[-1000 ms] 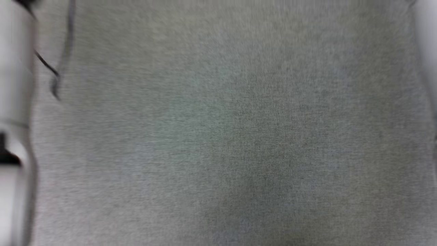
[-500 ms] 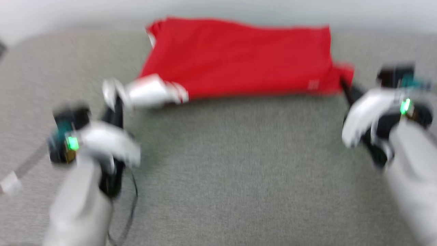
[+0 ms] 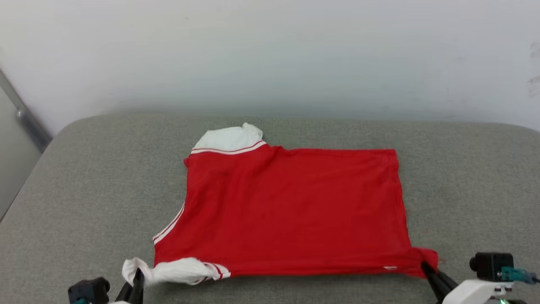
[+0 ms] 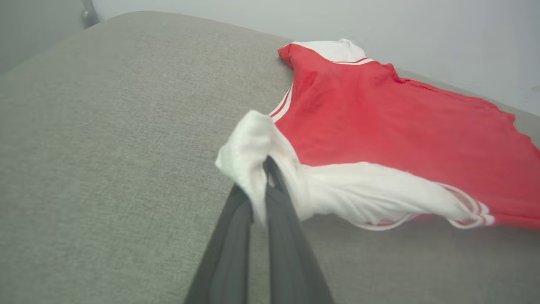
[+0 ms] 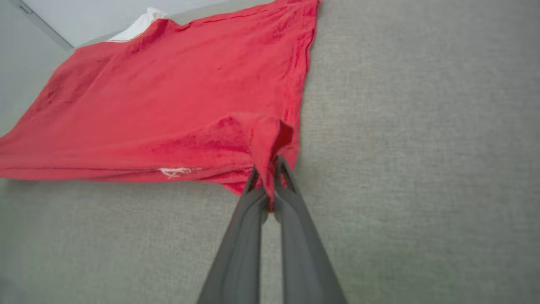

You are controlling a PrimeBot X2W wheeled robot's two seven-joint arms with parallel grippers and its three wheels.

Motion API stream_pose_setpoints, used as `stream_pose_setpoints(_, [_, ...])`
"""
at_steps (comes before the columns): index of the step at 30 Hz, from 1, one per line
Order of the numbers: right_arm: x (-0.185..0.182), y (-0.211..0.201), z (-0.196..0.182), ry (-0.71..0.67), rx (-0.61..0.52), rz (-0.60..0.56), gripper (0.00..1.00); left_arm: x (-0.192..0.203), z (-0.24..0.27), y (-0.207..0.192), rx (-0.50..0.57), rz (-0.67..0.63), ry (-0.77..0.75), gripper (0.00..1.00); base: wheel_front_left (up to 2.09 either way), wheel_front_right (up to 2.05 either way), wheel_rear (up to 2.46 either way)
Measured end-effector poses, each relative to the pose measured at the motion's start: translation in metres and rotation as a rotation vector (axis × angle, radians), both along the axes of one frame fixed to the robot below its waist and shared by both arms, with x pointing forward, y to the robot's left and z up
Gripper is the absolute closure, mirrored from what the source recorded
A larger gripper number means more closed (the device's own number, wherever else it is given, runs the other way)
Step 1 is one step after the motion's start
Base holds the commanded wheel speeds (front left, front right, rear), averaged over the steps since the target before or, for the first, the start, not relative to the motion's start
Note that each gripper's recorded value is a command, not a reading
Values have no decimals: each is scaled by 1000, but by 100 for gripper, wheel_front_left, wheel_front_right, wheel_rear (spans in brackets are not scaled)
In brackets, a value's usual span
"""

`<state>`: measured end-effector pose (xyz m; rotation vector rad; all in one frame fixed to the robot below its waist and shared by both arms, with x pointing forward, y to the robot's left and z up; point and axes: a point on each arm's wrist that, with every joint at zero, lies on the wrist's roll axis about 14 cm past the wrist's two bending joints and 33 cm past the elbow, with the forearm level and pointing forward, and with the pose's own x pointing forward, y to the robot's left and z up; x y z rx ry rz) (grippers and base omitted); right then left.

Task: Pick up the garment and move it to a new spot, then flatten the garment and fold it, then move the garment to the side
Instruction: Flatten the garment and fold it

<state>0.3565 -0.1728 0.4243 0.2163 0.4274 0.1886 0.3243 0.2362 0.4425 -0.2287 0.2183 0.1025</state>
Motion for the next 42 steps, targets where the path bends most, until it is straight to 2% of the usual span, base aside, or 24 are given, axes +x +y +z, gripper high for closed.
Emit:
stream_pose_setpoints(7, [-56, 1, -7, 120, -2, -17, 100, -34, 2, -5, -18, 11, 69, 100, 0, 0, 0])
stream_pose_setpoints(12, [-54, -1, 9, 122, -11, -35, 100, -26, 21, -11, -7, -27, 47, 100, 0, 0, 0])
stream_pose_setpoints(18, [-17, 0, 20, 110, -46, -34, 100, 20, 37, -22, 2, -95, 5, 100, 0, 0, 0])
stream_pose_setpoints(26, [37, 5, -1, 158, -98, 2, 100, 87, 28, -31, 6, -143, 0, 100, 0, 0, 0])
stream_pose_setpoints(32, [51, 14, -35, 257, -123, 47, 100, 105, -18, -39, -41, -176, 149, 100, 0, 0, 0])
stream_pose_setpoints(34, [51, 15, -49, 292, -128, 54, 65, 103, -44, -46, -79, -198, 252, 100, 0, 0, 0])
stream_pose_setpoints(35, [51, 15, -51, 292, -129, 56, 12, 103, -50, -50, -93, -209, 275, 100, 0, 0, 0])
stream_pose_setpoints(36, [51, 16, -53, 291, -126, 55, 0, 103, -53, -51, -103, -214, 288, 91, 0, 0, 0])
stream_pose_setpoints(37, [51, 16, -54, 285, -124, 54, 0, 104, -52, -52, -107, -214, 283, 69, 0, 0, 0])
stream_pose_setpoints(38, [52, 17, -53, 275, -122, 55, 0, 106, -51, -51, -109, -208, 276, 12, 0, 0, 0])
stream_pose_setpoints(39, [53, 18, -51, 254, -119, 54, 0, 107, -50, -50, -112, -203, 268, 0, 0, 0, 0])
stream_pose_setpoints(42, [53, 18, -44, 192, -102, 40, 0, 107, -46, -45, -140, -172, 245, 0, 0, 0, 0])
